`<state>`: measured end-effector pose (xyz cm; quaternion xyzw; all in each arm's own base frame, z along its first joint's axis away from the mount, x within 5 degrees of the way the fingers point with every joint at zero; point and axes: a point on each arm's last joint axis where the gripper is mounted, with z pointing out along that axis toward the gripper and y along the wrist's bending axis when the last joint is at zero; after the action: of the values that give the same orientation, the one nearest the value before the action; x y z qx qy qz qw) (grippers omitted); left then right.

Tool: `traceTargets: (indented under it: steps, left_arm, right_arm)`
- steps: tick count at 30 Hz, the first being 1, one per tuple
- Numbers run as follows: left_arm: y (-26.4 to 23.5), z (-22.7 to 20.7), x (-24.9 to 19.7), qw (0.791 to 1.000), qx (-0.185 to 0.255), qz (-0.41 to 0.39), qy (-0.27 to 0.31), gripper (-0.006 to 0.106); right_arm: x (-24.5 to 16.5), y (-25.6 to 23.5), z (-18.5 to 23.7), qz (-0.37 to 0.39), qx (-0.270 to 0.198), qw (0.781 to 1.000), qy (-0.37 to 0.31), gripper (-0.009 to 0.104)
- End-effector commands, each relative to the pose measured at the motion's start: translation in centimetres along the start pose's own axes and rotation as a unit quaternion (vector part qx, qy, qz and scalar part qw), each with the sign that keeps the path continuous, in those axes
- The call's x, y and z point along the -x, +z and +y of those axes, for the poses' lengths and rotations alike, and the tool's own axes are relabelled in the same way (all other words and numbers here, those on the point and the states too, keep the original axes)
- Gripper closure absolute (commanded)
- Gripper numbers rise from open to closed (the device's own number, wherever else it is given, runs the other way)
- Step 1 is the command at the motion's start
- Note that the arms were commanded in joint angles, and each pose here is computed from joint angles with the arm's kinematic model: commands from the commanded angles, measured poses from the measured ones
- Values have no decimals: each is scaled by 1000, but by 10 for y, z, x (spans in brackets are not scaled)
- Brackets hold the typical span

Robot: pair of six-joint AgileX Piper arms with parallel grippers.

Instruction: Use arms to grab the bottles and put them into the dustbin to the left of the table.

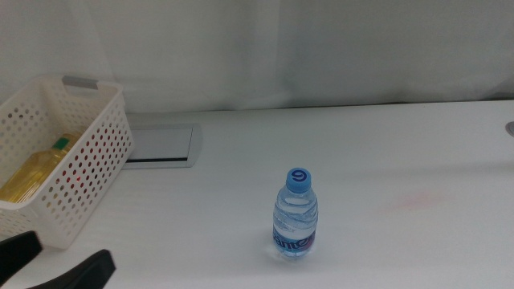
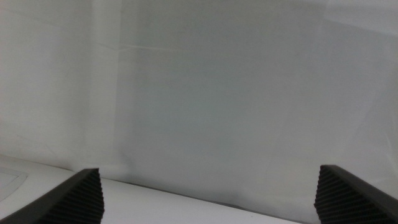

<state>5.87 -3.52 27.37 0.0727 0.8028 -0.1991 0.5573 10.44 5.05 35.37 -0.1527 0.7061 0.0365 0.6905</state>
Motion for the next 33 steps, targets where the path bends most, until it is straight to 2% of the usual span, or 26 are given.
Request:
traceTargets:
  steps: [1, 8, 12, 20, 23, 28, 33]
  left_arm:
    - [10, -2, 5, 999, -26, 18, -5, 13]
    - [31, -1, 52, 999, -26, 17, 40, 13]
    - [46, -5, 71, 994, -35, 44, 91, 13]
    - [84, -30, 87, 976, -61, 110, 178, 13]
    - [104, -49, 88, 971, -71, 92, 208, 13]
    - [124, -62, 80, 977, -88, 95, 167, 14]
    - [154, -73, 52, 975, -113, 88, 169, 14]
  right_arm:
    - [-3, 0, 0, 15, 1, 1000, 14, 4]
    - [-3, 0, 0, 15, 2, 1000, 14, 4]
    - [-3, 0, 0, 16, -1, 1000, 14, 4]
    - [-3, 0, -1, 17, -5, 1000, 14, 4]
    - [-3, 0, -1, 17, -5, 999, 29, 4]
    - [-3, 0, -1, 17, -5, 999, 29, 4]
    - [-4, 0, -3, 19, -13, 999, 29, 4]
